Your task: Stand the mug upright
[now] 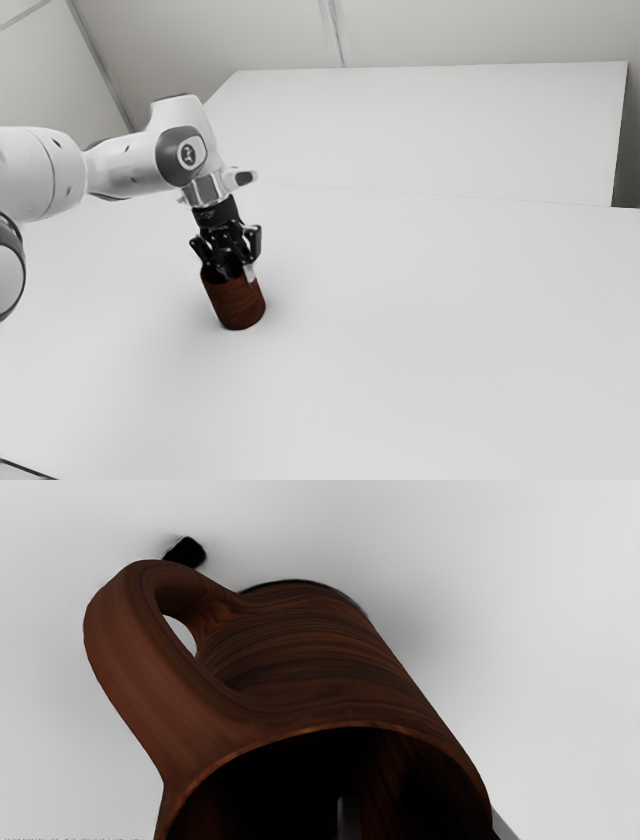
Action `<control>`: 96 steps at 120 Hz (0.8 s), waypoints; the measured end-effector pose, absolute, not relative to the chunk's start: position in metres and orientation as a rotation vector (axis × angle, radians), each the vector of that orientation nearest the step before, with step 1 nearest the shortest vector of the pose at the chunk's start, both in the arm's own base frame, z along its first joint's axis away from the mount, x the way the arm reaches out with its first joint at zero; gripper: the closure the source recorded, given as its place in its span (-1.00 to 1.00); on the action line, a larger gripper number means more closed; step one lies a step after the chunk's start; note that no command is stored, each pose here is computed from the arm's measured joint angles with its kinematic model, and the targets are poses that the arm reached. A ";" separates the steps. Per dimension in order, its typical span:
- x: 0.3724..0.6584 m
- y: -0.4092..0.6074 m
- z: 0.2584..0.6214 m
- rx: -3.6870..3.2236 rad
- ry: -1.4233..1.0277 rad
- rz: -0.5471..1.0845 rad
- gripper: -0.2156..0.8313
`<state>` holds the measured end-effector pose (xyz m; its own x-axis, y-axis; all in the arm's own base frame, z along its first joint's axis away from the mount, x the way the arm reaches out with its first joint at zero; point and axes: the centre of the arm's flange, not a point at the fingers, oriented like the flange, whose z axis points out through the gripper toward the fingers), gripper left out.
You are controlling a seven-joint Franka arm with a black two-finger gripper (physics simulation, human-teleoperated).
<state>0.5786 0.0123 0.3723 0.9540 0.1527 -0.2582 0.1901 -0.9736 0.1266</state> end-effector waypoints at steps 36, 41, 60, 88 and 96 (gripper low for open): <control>0.574 0.005 0.411 2.958 0.265 -0.289 -0.39; 0.572 0.004 0.421 2.957 0.264 -0.269 -0.42; 0.558 0.008 0.494 2.998 0.238 -0.097 -0.51; 0.554 -0.003 0.584 3.056 0.162 0.117 -0.56; 0.562 -0.015 0.609 3.061 0.123 0.151 -0.57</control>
<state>0.5620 -0.0149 0.6093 0.9920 0.0836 0.0951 0.0762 -0.9940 0.0784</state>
